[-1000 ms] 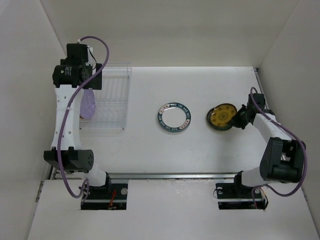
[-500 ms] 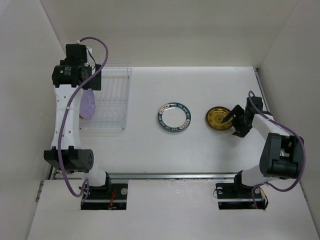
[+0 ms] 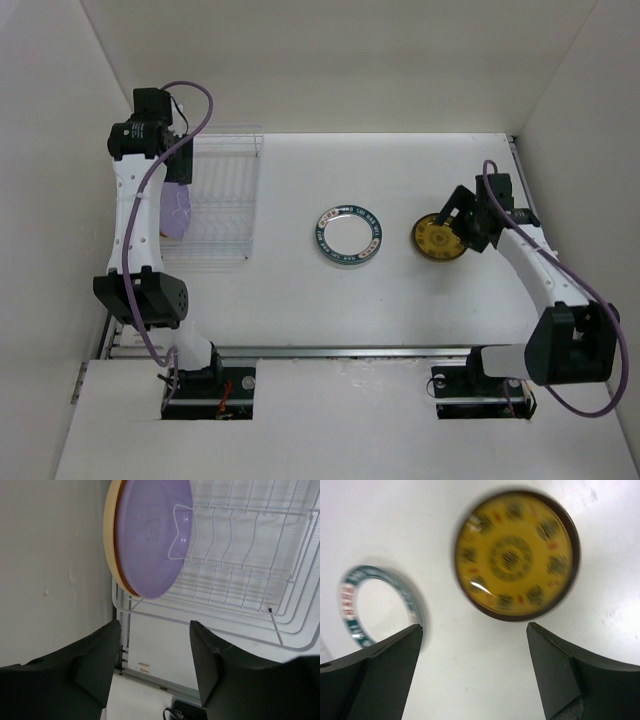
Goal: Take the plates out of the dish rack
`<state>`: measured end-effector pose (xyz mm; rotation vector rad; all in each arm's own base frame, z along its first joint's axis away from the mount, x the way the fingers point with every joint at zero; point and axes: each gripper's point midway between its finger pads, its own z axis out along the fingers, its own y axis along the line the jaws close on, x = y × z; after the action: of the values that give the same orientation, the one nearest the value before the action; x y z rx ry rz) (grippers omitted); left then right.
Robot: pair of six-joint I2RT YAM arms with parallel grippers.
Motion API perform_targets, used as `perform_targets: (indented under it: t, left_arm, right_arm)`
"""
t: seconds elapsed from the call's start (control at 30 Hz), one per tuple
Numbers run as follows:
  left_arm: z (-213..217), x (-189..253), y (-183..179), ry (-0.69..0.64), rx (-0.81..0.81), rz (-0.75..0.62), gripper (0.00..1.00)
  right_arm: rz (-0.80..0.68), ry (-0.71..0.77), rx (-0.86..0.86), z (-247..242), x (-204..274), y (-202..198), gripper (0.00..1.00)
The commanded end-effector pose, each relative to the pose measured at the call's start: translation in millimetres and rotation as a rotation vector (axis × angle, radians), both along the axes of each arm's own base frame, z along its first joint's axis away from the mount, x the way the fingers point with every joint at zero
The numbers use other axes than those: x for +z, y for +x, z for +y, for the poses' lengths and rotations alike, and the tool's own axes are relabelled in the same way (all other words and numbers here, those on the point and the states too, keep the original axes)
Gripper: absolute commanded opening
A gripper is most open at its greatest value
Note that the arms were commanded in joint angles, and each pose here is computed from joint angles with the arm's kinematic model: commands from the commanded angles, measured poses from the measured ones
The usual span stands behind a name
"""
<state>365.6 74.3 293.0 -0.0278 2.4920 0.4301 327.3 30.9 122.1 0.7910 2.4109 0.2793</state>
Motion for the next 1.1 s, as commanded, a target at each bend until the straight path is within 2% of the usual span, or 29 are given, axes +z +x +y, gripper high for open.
perform_targets:
  t: [0.0, 0.03, 0.1, 0.17, 0.27, 0.37, 0.5, 0.53, 0.7, 0.83, 1.0, 1.07]
  left_arm:
    - [1.6, -3.9, 6.1, -0.017, 0.011, 0.03, 0.52]
    - [1.8, -5.0, 9.6, -0.018, 0.011, 0.032, 0.47]
    - [4.2, -12.6, 15.8, -0.009, 0.018, 0.061, 0.46]
    - [16.1, -13.7, 17.2, 0.045, 0.067, 0.072, 0.5]
    - [31.4, -24.7, 24.3, 0.124, 0.111, 0.088, 0.54]
    - [39.4, -39.9, 28.2, 0.128, 0.122, 0.098, 0.54]
    - [49.4, -48.7, 37.1, 0.133, 0.138, 0.08, 0.58]
    - [55.0, -47.1, 37.3, 0.145, 0.146, 0.076, 0.62]
    - [59.6, -66.9, 49.5, 0.148, 0.124, 0.113, 0.62]
    - [52.0, -76.7, 56.8, 0.084, 0.089, 0.109, 0.57]
    - [50.3, -74.8, 57.1, 0.076, 0.083, 0.09, 0.55]
    - [53.9, -68.8, 57.1, 0.093, 0.105, 0.069, 0.6]
  right_arm:
    - [-0.167, -0.146, -0.028, -11.7, 69.1, 15.1, 0.91]
    - [-0.194, -0.149, 0.002, -3.6, 78.8, 16.4, 0.91]
    - [-0.25, -0.156, 0.035, 3.7, 100.5, 21.1, 0.91]
    - [-0.304, -0.141, 0.109, 21.9, 120.4, 28.0, 0.91]
    - [-0.316, -0.135, 0.17, 39.4, 126.2, 40.4, 0.91]
    - [-0.311, -0.109, 0.198, 55.5, 134.0, 54.0, 0.91]
    - [-0.321, -0.071, 0.222, 78.4, 141.5, 53.0, 0.91]
    - [-0.321, -0.062, 0.214, 78.8, 144.5, 52.6, 0.91]
    - [-0.312, -0.086, 0.212, 84.4, 147.7, 46.9, 0.91]
    - [-0.307, -0.11, 0.19, 77.7, 155.2, 44.4, 0.91]
    - [-0.317, -0.114, 0.192, 79.1, 158.6, 42.4, 0.91]
    - [-0.307, -0.116, 0.193, 78.8, 154.1, 41.4, 0.91]
